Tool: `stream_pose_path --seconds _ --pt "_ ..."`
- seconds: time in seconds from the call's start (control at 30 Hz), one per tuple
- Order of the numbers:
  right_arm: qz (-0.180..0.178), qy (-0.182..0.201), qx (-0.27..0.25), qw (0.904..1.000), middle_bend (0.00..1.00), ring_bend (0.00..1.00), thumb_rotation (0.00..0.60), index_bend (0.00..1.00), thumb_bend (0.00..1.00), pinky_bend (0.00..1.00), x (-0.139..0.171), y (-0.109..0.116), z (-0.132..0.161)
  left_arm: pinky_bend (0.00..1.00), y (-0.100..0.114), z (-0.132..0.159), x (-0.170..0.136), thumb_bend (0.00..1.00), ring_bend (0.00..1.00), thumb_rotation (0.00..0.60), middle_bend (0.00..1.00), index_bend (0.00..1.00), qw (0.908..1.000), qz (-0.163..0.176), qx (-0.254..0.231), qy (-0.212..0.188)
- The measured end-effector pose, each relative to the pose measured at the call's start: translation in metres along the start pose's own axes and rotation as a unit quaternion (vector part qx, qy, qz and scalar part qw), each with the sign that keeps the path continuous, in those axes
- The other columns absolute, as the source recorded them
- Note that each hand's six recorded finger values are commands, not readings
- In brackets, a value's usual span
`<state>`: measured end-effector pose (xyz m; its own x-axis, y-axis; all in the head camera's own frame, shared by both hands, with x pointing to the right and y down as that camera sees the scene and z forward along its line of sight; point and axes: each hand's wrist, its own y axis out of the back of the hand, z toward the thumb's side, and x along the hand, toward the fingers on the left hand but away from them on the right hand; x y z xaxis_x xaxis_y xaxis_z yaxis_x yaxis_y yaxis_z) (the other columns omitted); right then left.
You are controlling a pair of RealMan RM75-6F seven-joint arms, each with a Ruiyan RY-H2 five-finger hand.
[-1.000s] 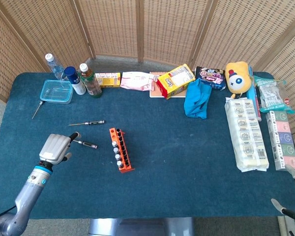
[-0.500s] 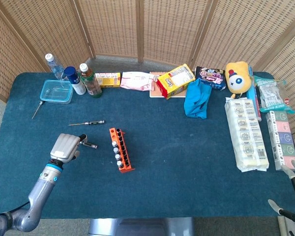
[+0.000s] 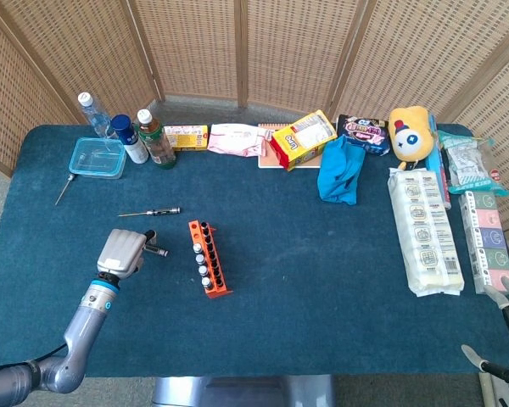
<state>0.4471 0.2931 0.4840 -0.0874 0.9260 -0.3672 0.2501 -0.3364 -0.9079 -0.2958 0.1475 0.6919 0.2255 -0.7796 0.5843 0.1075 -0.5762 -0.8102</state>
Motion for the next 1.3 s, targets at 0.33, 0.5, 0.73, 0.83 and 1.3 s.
stream_pose_path --seconds 0.33,0.5,0.73,0.83,1.3 --pt "0.002 0.001 -0.006 1.0000 0.05 0.00 0.600 0.15 0.00 0.00 0.000 0.001 -0.001 1.00 -0.010 0.005 0.007 0.33 1.00 0.600 1.00 0.42 0.9999 -0.006 0.015 0.007" --pt "0.005 0.001 -0.008 1.0000 0.05 0.00 0.600 0.15 0.00 0.00 0.000 0.000 -0.001 1.00 -0.014 0.010 0.012 0.33 1.00 0.600 1.00 0.42 0.9999 -0.007 0.013 0.007" --pt "0.009 0.000 -0.012 0.9999 0.05 0.00 0.600 0.15 0.00 0.00 -0.001 -0.001 -0.003 1.00 -0.019 0.021 0.020 0.35 1.00 0.600 1.00 0.42 0.9998 -0.007 0.017 0.004" --pt "0.010 -0.001 -0.014 0.9999 0.05 0.00 0.600 0.15 0.00 0.00 -0.002 -0.002 -0.003 1.00 -0.020 0.023 0.021 0.35 1.00 0.600 1.00 0.42 0.9998 -0.008 0.018 0.005" --pt "0.012 -0.002 -0.023 0.9997 0.05 0.00 0.600 0.15 0.00 0.00 -0.003 0.000 -0.006 1.00 -0.028 0.030 0.023 0.36 1.00 0.600 1.00 0.42 0.9995 -0.014 0.026 0.008"
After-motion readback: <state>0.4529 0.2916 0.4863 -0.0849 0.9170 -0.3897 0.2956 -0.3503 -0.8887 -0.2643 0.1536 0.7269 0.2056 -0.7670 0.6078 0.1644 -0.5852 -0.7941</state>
